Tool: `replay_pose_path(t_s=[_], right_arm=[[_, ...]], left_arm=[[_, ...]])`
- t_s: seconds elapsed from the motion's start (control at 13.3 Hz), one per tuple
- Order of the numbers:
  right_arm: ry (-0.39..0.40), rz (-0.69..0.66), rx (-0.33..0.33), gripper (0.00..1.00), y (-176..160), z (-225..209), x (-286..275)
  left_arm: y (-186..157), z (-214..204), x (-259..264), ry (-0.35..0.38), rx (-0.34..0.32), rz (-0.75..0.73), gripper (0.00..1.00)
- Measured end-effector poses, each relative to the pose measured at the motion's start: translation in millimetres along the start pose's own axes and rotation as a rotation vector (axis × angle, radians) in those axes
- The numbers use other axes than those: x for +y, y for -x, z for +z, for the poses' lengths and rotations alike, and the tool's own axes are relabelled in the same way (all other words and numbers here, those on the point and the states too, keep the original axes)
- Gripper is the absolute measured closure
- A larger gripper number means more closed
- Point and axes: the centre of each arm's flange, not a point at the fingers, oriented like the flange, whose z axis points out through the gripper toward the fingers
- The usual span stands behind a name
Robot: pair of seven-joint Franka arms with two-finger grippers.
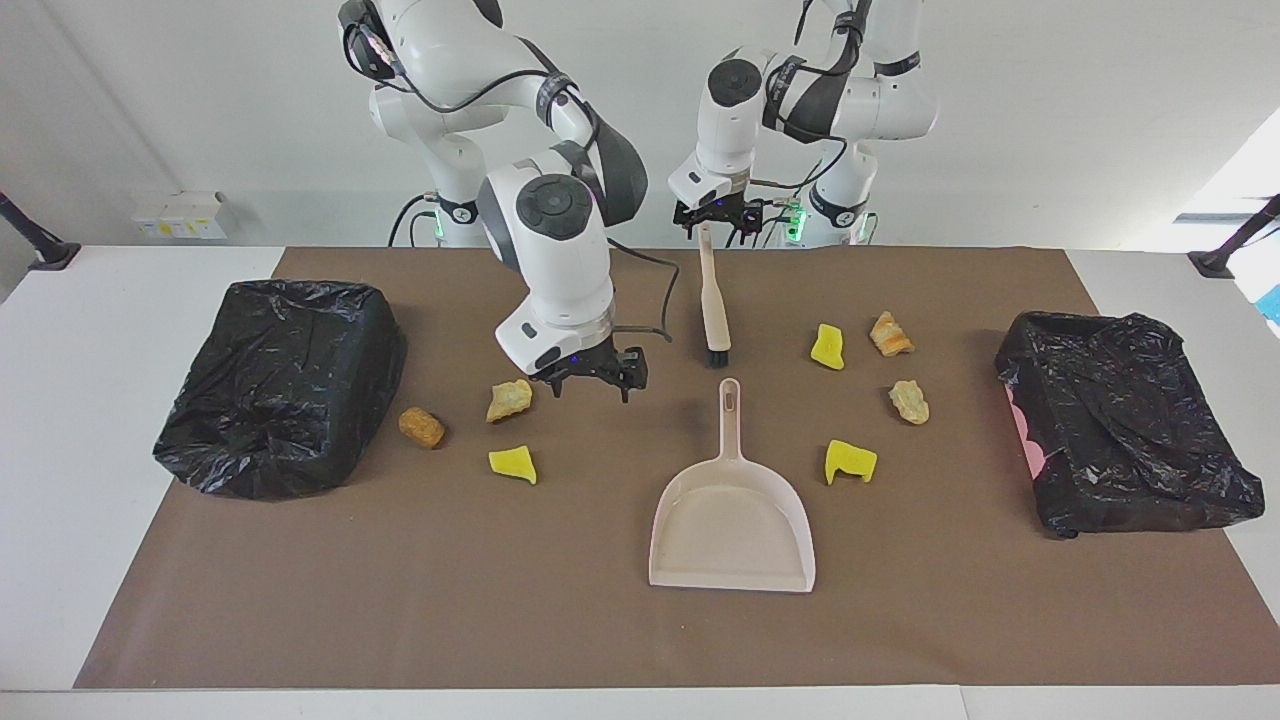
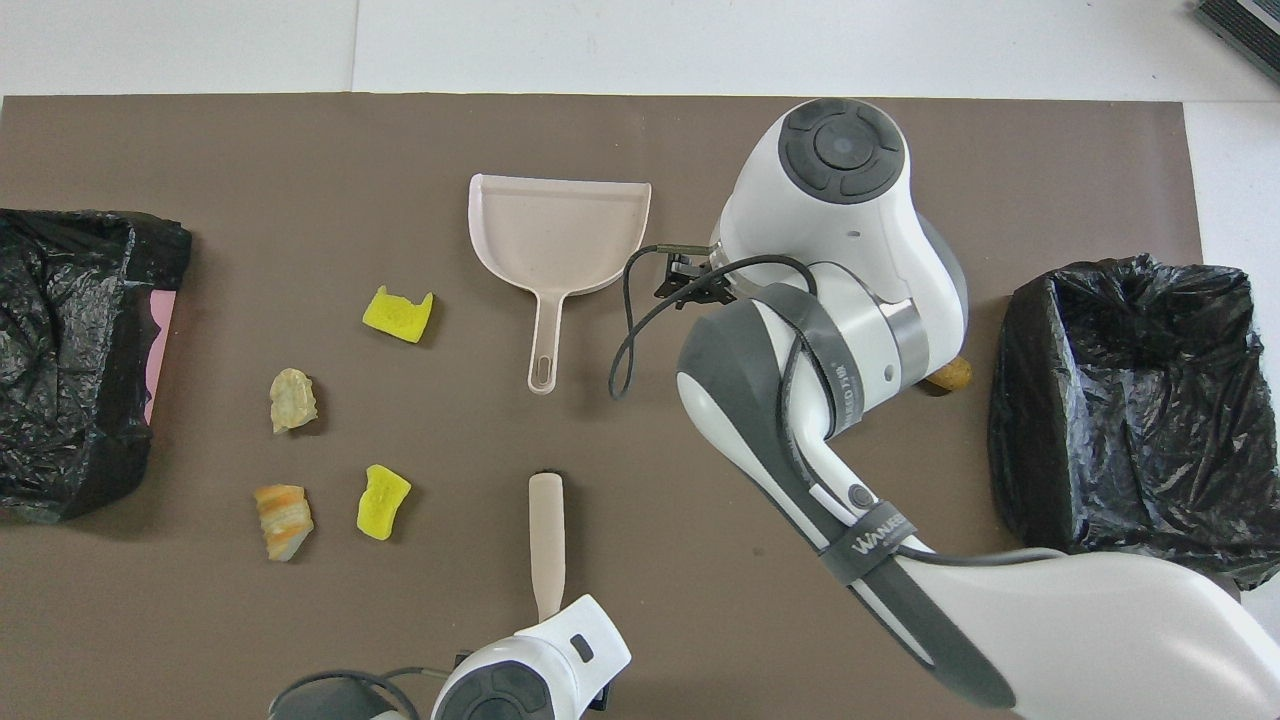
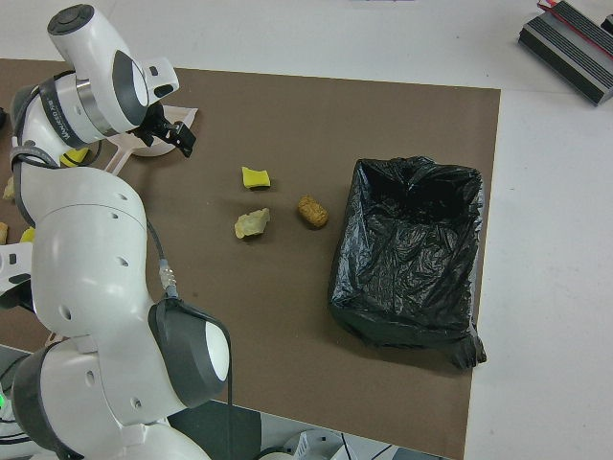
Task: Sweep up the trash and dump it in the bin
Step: 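Grasp the dustpan handle with the right gripper while the left gripper grasps the brush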
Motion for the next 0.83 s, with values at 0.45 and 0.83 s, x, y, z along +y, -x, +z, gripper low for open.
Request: replay_pose_path(t_s=[0.45,0.83], right_arm=[[-0.1,0.095,0.038,0.0,20,42,-77],[-0.139,0.174,0.038,0.0,51,82,-128]], left_arm=[[4,33,-9,0.024,0.003,-0.038,0.16],[2,37,-8,0.033,-0.01,-0.041,0.59]])
